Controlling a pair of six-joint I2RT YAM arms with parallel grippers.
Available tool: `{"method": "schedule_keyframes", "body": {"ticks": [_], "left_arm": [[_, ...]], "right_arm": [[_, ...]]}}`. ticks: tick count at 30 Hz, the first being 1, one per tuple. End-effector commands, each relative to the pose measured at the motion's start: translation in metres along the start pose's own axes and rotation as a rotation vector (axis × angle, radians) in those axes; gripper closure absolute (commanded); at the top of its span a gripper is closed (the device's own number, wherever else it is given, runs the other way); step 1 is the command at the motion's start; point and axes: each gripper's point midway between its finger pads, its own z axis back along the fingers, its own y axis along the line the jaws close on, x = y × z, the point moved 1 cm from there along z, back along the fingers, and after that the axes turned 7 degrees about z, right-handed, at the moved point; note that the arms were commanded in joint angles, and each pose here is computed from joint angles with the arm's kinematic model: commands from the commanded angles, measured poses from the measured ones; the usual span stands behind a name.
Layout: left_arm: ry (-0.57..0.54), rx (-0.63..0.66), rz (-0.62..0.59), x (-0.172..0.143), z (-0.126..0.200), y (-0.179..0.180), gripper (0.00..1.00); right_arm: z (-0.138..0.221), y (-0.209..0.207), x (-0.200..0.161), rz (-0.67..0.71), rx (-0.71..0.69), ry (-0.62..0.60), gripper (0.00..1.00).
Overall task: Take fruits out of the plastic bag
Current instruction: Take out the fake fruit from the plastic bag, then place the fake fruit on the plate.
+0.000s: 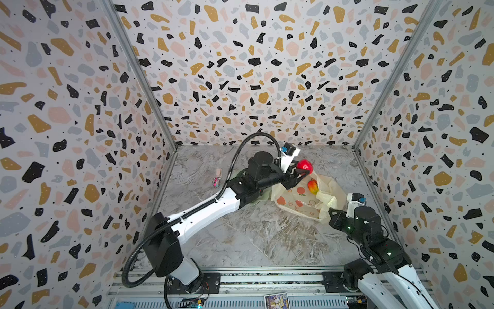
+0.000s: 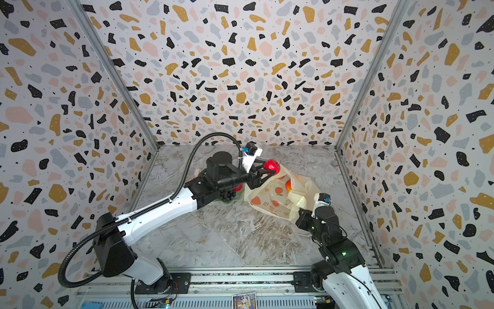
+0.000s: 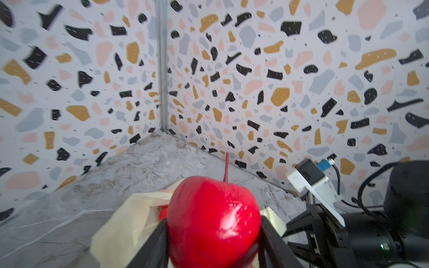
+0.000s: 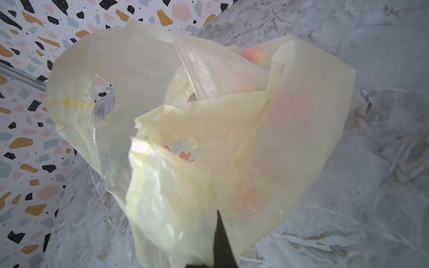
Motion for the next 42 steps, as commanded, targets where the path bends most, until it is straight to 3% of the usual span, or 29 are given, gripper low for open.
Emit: {"method": "schedule_keyframes", "body": {"ticks": [1, 5, 11, 27, 37, 42], "left_arm": [[-0.054, 0.191, 0.034, 0.017, 0.021, 0.052, 0.72], [0.003, 0.432, 0.051, 0.008, 0.041, 0.114, 0.73], [0.062, 0.584, 0.083, -0.015, 0.063, 0.166, 0.74], [0.338, 0.791, 0.154, -0.107, 0.072, 0.257, 0.75], [0.457, 0.886, 0.222, -0.155, 0.081, 0.307, 0.75], [0.483, 0.891, 0.24, -0.164, 0.078, 0.317, 0.75]], "right_arm": [[-0.002, 0.0, 0.003, -0.003, -0.004, -0.019, 1.0], [-0.003, 0.0, 0.005, 0.001, -0.003, -0.03, 1.0], [-0.006, 0.001, 0.005, 0.011, 0.0, -0.024, 1.0], [0.0, -0.005, 0.003, 0.033, -0.018, -0.041, 1.0], [0.0, -0.006, 0.003, 0.044, -0.025, -0.043, 1.0], [0.001, -0.006, 0.003, 0.044, -0.027, -0.04, 1.0]]}}
